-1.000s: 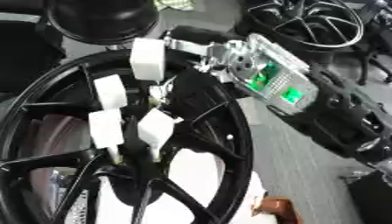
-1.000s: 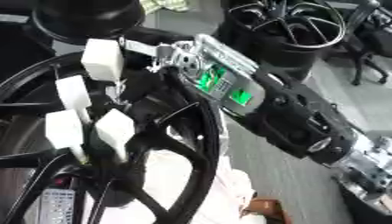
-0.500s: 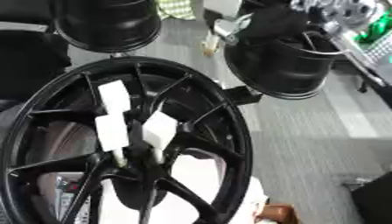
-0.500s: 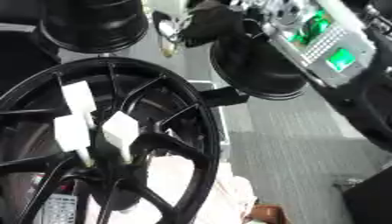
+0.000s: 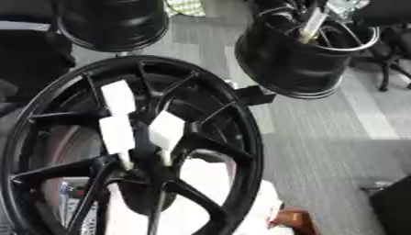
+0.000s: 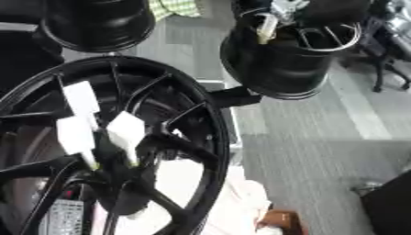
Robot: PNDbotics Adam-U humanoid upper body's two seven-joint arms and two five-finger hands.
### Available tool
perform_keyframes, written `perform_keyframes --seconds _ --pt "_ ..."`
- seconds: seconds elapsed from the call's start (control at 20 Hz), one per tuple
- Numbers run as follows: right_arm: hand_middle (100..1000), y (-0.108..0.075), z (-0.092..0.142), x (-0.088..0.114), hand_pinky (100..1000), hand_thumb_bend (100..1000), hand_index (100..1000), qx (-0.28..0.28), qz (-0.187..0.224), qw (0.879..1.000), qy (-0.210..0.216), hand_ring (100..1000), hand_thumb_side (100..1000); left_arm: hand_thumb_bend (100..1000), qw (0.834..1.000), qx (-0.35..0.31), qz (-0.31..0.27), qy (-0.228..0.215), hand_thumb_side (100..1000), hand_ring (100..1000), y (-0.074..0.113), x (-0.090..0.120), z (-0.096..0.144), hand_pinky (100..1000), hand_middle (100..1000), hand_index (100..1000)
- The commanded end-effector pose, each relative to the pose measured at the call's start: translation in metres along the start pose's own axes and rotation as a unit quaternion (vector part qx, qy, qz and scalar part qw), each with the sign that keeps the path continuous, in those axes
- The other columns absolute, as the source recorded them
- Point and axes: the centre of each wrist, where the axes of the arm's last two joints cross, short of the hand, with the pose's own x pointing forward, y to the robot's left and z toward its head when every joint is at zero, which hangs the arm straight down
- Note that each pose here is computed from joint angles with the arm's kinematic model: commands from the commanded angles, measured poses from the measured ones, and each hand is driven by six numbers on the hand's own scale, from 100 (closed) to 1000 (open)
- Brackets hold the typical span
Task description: Pull the pin out of the wheel hub.
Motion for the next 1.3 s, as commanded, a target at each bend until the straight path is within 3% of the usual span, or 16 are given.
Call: perform_keyframes --seconds 0.05,0.4,0.75,0.85,0.9,0.95,1.2,1.3 --pt "579 -0.01 0.012 -0.008 879 100 669 -0.033 0.042 0.998 0.037 827 410 100 1.0 -0.01 -0.024 0.001 569 718 0.007 0.009 -0.001 793 737 828" --pt "605 0.031 0.042 -0.063 878 100 693 -0.073 0.038 0.987 0.14 832 399 100 0.999 -0.006 -0.038 0.001 569 717 0.008 0.01 0.001 792 737 828" --pt "619 0.063 0.074 -0.096 879 109 706 -0.135 0.032 0.96 0.245 837 388 100 0.999 -0.003 -0.045 0.005 569 716 0.007 0.009 0.004 792 737 827" --pt "634 0.068 0.079 -0.101 880 131 720 -0.143 0.035 0.95 0.277 841 388 100 0.999 -0.003 -0.046 0.005 568 716 0.006 0.009 0.005 791 737 827" --pt "650 0.069 0.081 -0.103 880 100 732 -0.147 0.037 0.944 0.293 846 322 100 0.999 -0.003 -0.046 0.005 563 716 0.006 0.009 0.004 791 737 827" --pt "669 0.07 0.082 -0.105 881 175 746 -0.15 0.04 0.938 0.311 851 392 100 0.999 -0.003 -0.046 0.004 568 716 0.006 0.009 0.004 791 737 827" --pt "827 0.066 0.08 -0.13 907 290 861 -0.12 0.052 0.917 0.376 936 457 100 0.999 -0.006 -0.045 0.003 568 716 0.005 0.008 0.003 791 737 826" --pt "852 0.061 0.079 -0.14 918 334 874 -0.094 0.052 0.914 0.392 963 431 100 0.999 -0.007 -0.046 0.003 568 716 0.005 0.008 0.003 791 739 827"
